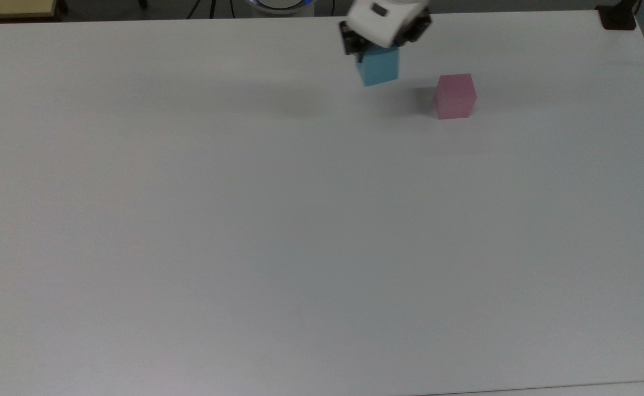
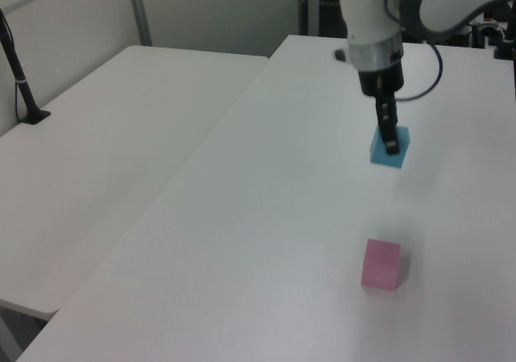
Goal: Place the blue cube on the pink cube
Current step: 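Carry the blue cube over the pink cube and lower it, then open the gripper to release the blue cube onto the pink cube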
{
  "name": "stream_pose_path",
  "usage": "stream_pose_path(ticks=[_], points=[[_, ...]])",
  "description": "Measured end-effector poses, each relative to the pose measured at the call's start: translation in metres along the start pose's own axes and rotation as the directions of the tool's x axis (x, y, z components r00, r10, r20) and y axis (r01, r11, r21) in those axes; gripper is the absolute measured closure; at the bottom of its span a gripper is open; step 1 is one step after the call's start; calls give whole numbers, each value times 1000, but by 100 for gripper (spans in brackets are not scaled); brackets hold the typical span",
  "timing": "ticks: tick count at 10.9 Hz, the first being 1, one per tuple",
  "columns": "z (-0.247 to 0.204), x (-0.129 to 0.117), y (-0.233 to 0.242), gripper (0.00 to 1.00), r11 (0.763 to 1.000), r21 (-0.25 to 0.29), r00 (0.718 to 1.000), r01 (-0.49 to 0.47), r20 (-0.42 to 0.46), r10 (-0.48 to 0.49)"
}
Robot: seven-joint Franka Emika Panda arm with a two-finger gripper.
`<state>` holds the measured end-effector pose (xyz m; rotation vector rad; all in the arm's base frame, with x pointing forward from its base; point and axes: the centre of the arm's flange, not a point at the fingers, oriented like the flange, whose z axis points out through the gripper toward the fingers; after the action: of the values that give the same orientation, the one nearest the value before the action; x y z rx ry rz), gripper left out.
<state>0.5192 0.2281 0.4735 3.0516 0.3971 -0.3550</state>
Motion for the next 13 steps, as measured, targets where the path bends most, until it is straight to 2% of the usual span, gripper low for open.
stream_pose_path(ticks=[3,5,7,10,13], points=[[18,15,-86,43,999,-39,1000,29,12,-28],[29,16,-118,43,999,-28,999,40,30,-40],[44,20,-128,43,999,-14,998,32,61,-31],[61,37,-141,43,999,-20,996,34,79,-32],[68,41,-152,43,999,-24,995,45,86,-43]])
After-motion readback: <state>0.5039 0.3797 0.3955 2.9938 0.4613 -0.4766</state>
